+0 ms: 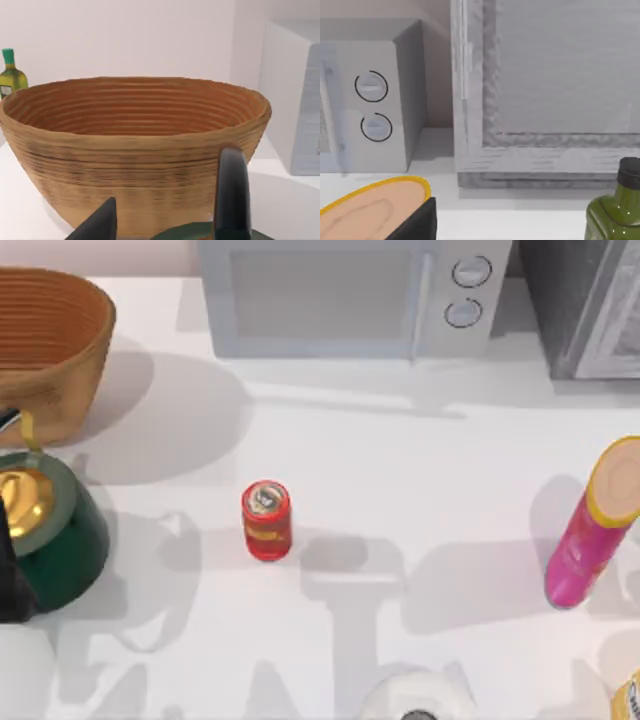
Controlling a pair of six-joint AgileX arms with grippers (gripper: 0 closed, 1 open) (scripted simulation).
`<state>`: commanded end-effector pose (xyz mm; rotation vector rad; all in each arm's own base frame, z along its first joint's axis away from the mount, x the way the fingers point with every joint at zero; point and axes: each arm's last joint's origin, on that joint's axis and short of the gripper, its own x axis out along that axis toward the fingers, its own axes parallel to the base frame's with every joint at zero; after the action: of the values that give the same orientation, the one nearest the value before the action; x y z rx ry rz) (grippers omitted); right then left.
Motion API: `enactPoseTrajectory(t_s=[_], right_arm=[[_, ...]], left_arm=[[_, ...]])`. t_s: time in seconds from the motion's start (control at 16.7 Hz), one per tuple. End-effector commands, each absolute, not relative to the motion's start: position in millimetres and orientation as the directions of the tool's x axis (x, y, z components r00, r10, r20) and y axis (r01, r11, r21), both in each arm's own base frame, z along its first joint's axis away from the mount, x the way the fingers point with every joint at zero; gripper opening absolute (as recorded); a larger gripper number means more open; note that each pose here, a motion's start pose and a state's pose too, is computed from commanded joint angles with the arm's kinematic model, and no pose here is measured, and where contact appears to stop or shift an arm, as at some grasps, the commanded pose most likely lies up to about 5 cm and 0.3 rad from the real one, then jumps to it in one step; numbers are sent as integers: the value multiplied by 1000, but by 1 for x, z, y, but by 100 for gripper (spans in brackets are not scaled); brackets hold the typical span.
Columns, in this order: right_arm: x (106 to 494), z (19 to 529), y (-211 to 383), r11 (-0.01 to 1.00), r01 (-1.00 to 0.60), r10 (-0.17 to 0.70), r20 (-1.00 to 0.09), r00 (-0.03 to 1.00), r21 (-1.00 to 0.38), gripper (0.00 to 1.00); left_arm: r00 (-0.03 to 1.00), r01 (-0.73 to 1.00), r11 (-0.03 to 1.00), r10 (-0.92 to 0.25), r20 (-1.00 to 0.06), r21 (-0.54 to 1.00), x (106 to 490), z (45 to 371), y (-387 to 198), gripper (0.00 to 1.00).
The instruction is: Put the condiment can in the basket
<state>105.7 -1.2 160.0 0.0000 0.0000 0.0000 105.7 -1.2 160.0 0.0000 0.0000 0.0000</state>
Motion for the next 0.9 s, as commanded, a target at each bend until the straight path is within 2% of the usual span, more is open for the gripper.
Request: enactPoseTrajectory(t_s=[0.24,0.42,0.66,0.9], right_arm=[[106,160,-1,1000,0,0,0,1000,0,100],[106,160,-1,1000,0,0,0,1000,0,100],[106,160,-1,1000,0,0,0,1000,0,100],[106,160,-1,1000,0,0,0,1000,0,100]], left_arm=[[1000,19,1000,-18,-13,22,106,164,-2,100],[993,93,991,-86,-77,96,110,178,-5,100],[947,271,937,-219,-235,220,128,203,-11,100],[818,520,804,-371,-439,289,168,220,-22,100]])
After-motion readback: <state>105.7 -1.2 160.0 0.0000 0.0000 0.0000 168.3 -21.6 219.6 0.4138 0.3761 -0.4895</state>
